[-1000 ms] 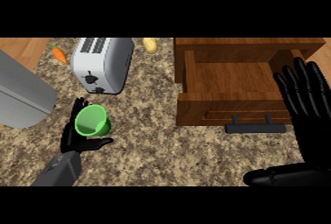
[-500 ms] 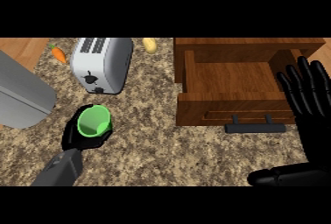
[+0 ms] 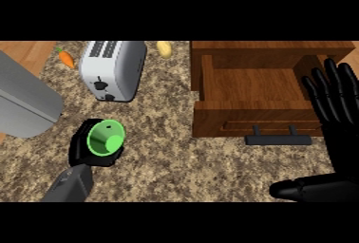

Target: Pick up the cup, place it into the drawer and close the drawer

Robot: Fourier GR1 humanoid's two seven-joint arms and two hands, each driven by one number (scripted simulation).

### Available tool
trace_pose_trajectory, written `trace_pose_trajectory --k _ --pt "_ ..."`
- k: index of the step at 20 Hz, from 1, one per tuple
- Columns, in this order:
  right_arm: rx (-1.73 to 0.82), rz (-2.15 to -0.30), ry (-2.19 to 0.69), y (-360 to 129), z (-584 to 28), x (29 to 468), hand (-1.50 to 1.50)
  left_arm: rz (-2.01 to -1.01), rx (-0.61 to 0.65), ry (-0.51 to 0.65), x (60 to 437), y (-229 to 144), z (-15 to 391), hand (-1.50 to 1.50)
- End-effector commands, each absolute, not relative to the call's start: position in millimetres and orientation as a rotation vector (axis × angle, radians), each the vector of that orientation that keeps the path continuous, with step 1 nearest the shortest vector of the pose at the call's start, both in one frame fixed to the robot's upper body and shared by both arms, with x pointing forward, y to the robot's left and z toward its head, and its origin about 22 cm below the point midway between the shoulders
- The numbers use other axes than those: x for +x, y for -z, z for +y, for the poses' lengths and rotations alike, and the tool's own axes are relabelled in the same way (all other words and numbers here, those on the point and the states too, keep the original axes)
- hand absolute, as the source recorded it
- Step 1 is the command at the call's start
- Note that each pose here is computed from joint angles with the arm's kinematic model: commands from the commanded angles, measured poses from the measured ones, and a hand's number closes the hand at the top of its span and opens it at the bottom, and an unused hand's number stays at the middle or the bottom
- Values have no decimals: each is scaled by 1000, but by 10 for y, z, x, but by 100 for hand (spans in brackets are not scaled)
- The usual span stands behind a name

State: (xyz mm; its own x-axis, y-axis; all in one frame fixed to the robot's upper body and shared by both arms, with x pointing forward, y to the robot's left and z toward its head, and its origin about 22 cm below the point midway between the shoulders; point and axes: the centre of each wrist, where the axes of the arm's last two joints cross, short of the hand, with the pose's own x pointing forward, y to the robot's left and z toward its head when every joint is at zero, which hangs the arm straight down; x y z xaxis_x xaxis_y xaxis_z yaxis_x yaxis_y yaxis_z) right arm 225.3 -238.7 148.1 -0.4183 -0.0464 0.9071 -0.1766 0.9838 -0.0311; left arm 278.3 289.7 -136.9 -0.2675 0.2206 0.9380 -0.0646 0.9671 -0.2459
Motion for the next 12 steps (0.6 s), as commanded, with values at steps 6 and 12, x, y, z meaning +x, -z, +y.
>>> trace_pose_trajectory --k 6,12 --pt "163 -1986 -129 -1367 -2540 2184 -150 -2025 -138 -311 2769 1249 2930 150" --pt "137 -1994 -120 -1367 -2336 2158 -150 -2081 -261 -168 3112 748 2705 150"
